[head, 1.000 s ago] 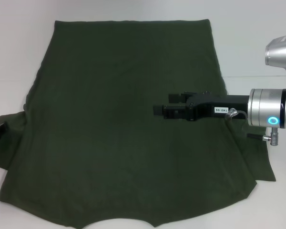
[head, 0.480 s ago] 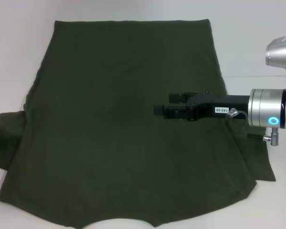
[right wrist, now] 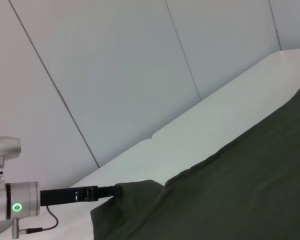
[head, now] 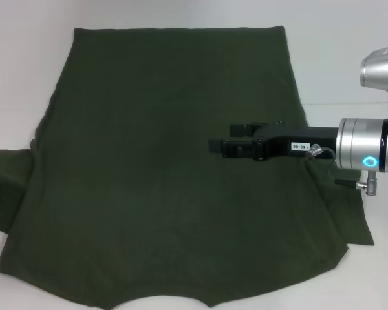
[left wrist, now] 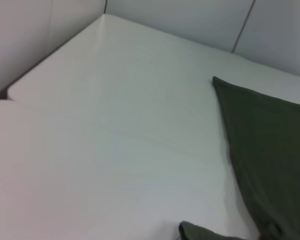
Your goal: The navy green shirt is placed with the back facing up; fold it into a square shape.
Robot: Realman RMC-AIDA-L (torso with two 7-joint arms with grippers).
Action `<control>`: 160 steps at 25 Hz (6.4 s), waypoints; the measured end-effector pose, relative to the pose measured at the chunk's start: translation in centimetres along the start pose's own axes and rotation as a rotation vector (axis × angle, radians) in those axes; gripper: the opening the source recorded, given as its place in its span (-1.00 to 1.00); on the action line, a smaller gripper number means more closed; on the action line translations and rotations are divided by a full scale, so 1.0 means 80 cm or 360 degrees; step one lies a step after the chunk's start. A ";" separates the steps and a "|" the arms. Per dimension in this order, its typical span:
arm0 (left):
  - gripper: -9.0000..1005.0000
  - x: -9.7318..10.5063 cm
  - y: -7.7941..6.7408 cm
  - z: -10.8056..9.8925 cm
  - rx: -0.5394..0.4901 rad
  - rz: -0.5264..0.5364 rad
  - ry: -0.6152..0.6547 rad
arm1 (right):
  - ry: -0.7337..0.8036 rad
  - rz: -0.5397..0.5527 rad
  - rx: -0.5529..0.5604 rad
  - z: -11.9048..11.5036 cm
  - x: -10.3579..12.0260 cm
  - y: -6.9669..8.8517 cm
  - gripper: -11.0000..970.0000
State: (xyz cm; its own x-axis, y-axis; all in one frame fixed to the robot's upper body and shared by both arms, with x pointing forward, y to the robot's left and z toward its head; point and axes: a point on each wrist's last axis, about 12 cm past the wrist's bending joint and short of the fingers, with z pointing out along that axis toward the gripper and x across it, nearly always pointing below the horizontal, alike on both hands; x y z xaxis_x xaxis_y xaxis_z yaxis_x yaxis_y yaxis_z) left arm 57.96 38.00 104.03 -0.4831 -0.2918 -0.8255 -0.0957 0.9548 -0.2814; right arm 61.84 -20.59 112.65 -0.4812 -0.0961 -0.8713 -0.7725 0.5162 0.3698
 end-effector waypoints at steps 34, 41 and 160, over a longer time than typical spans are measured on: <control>-0.93 -0.053 -0.008 0.016 -0.0144 0.0230 -0.0134 | -0.0022 0.0023 0.0020 0.003 0.003 -0.002 0.77; -0.93 -0.045 -0.013 0.016 -0.0104 0.0210 -0.0122 | -0.0022 0.0019 0.0023 0.003 0.004 -0.002 0.77; 0.78 0.046 -0.072 -0.040 0.0812 0.0771 0.0143 | -0.0091 0.0177 0.0065 -0.012 0.011 -0.012 0.75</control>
State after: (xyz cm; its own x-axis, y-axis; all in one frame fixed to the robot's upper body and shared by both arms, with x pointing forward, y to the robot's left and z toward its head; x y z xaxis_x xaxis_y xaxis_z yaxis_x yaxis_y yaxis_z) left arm 53.94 31.60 104.14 -0.4401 0.1855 -0.8786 0.5571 0.8238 -0.1051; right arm 61.79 -21.97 111.83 -0.5378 0.0119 -0.8430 -0.6976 0.5552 0.4528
